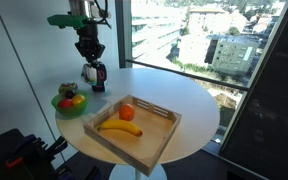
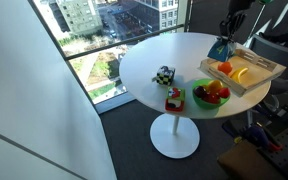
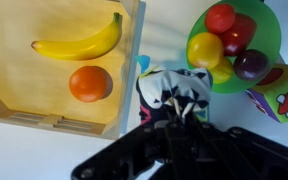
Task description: Pick up the block with the number four on it and put it in the tray
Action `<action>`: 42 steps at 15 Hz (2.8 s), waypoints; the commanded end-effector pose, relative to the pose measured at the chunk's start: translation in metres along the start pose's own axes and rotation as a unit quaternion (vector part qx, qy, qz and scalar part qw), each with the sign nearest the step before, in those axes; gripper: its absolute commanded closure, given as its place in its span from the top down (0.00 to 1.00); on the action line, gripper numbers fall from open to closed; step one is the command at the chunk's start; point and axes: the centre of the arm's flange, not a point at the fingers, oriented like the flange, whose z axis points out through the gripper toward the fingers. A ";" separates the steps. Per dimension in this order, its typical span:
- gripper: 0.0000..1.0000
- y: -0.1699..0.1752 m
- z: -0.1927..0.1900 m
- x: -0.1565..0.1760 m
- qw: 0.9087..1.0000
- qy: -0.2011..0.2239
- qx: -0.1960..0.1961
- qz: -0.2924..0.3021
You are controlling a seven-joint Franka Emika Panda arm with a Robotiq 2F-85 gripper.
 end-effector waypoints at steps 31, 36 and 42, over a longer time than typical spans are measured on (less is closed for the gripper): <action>0.05 0.181 0.000 -0.014 0.980 0.052 -0.010 0.191; 0.05 0.197 0.006 -0.011 0.974 0.061 -0.030 0.215; 0.05 0.207 0.027 -0.009 0.970 0.055 -0.045 0.233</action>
